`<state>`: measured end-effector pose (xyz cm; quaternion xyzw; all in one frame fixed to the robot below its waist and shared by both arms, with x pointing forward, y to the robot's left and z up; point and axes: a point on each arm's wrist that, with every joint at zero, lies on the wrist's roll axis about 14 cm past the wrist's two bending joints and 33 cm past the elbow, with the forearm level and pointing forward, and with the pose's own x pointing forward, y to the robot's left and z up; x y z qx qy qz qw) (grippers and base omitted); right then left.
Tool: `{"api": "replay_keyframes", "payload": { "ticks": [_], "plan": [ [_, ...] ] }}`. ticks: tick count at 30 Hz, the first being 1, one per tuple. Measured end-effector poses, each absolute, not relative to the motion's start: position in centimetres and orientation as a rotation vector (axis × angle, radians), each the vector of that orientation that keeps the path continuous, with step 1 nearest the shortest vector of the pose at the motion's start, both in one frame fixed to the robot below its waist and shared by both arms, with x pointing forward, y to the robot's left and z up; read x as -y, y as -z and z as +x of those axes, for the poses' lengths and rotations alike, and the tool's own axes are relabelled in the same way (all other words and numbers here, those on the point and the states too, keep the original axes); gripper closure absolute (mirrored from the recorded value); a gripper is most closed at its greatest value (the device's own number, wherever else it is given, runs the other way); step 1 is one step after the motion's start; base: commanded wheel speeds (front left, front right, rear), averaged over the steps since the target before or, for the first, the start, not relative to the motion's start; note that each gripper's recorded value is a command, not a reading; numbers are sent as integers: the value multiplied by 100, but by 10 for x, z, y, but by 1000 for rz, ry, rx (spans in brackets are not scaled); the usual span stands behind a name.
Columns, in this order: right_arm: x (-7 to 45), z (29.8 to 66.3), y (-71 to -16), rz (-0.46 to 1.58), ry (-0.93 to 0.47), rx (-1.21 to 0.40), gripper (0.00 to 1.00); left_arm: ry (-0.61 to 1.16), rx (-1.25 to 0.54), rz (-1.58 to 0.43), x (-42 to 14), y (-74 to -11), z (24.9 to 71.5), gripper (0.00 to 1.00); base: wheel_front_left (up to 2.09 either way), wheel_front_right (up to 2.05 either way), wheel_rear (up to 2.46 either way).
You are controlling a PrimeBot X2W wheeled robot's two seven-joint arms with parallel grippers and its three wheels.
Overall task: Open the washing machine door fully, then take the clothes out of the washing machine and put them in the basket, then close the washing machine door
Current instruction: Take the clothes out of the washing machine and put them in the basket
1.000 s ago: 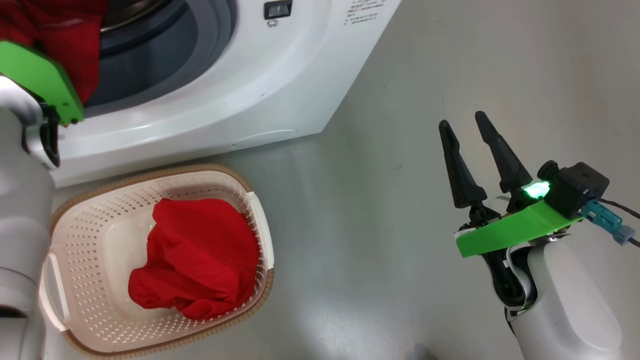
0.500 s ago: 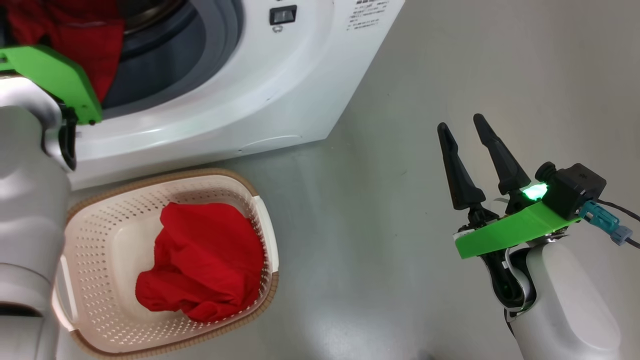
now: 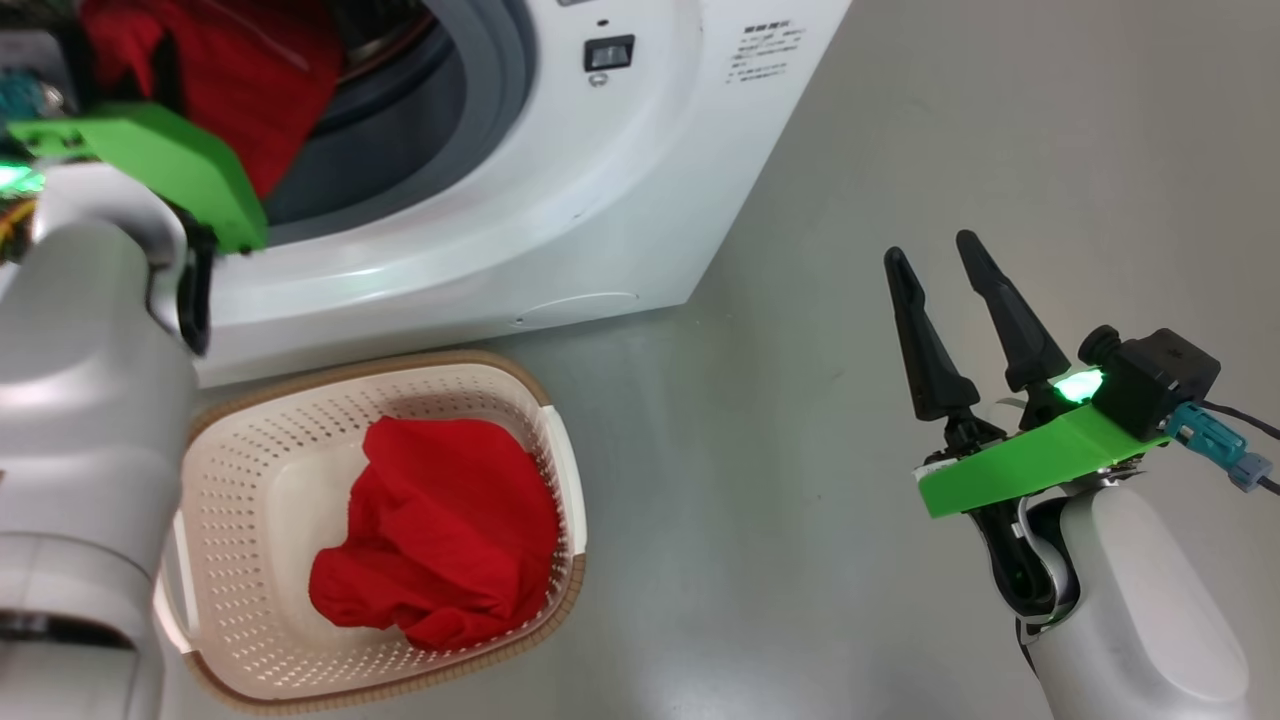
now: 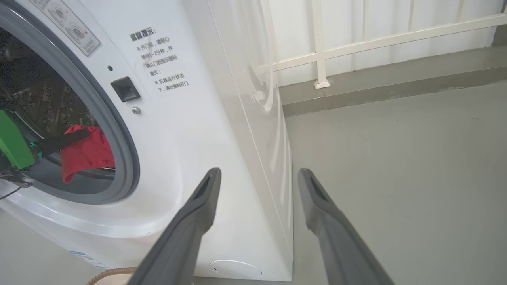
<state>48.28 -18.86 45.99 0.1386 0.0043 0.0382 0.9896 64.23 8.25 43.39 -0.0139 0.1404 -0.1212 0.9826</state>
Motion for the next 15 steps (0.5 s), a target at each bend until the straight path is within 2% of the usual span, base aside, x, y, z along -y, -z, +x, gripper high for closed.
{"api": "replay_keyframes", "payload": {
  "ticks": [15],
  "plan": [
    [186, 471, -466, 285, -86, -4, 0, 348, -157, -38, -76, -445, 585, 100, 0, 0, 0]
  ]
}}
